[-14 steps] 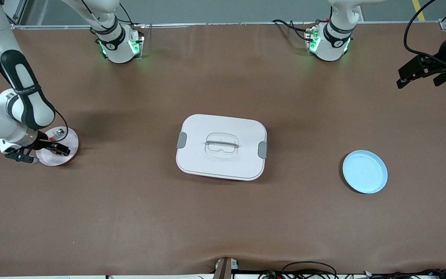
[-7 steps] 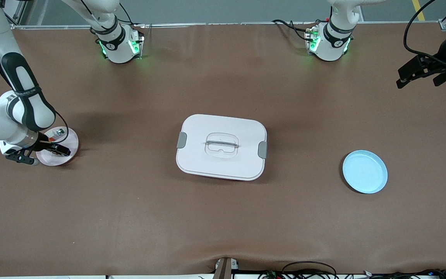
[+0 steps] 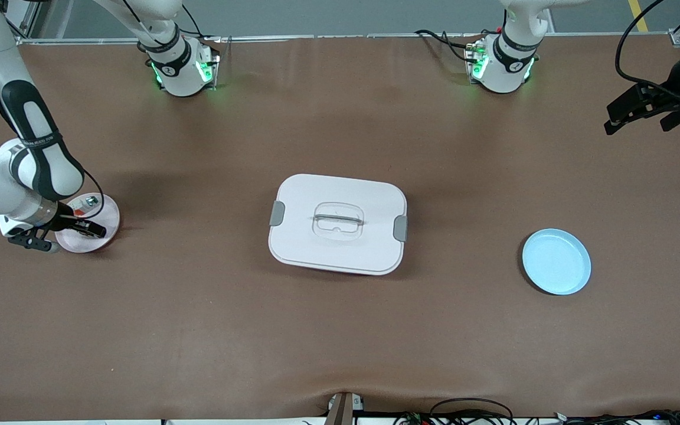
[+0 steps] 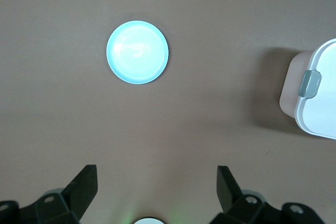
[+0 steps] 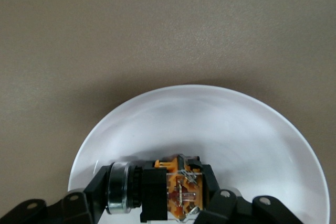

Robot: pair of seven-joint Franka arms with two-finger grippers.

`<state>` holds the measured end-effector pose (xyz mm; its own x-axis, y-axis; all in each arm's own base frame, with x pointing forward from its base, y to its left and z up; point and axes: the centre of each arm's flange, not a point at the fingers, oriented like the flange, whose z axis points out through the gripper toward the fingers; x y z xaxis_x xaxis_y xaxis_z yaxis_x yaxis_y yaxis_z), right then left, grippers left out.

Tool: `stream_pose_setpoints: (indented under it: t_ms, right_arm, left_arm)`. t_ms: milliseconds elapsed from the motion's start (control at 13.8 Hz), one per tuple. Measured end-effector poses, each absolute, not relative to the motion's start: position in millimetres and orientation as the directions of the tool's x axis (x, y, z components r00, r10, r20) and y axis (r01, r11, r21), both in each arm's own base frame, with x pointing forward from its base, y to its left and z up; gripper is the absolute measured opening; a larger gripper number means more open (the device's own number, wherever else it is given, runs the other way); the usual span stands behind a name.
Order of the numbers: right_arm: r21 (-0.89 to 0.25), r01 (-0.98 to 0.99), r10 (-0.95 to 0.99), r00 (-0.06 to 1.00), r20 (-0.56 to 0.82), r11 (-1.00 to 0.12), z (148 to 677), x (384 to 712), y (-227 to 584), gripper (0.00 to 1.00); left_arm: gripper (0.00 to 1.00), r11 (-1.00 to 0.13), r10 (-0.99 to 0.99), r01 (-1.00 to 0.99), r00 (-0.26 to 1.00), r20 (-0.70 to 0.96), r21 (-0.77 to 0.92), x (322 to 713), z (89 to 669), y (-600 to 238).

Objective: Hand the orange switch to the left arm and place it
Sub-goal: 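Close the right gripper on the orange switch and lift it, then carry the switch over the box with the right gripper while the left gripper approaches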

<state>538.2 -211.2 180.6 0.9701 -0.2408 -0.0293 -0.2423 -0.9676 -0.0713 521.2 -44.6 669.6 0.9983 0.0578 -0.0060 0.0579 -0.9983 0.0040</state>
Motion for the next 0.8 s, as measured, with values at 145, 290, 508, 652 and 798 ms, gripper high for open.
stream_pose_setpoints:
  t_ms: [145, 290, 508, 652, 798]
  right_arm:
    - [-0.095, -0.24, -0.231, 0.968, -0.094, -0.966, 188.9, 544.1, -210.7, 0.72]
    - [-0.123, -0.245, -0.224, 0.962, -0.158, -0.962, 209.9, 556.4, -212.1, 0.72]
    - [-0.142, -0.302, -0.266, 0.936, -0.229, -0.943, 246.0, 573.0, -211.5, 0.72]
    - [-0.143, -0.345, -0.297, 0.914, -0.276, -0.928, 266.8, 582.2, -204.3, 0.72]
    - [-0.131, -0.386, -0.331, 0.891, -0.312, -0.913, 289.1, 591.8, -187.6, 0.72]
  left_arm:
    - [1.0, -0.998, 0.058, 0.058, 0.998, -0.006, 0.004, 521.2, 669.7, -44.6]
    - [1.0, -0.998, 0.058, 0.058, 0.998, -0.006, 0.004, 521.2, 669.7, -44.6]
    - [1.0, -0.998, 0.058, 0.058, 0.998, -0.005, 0.004, 521.2, 669.9, -44.6]
    - [1.0, -0.998, 0.058, 0.058, 0.998, -0.005, 0.004, 521.2, 669.9, -44.6]
    - [1.0, -0.998, 0.058, 0.058, 0.998, -0.005, 0.004, 521.2, 670.1, -44.7]
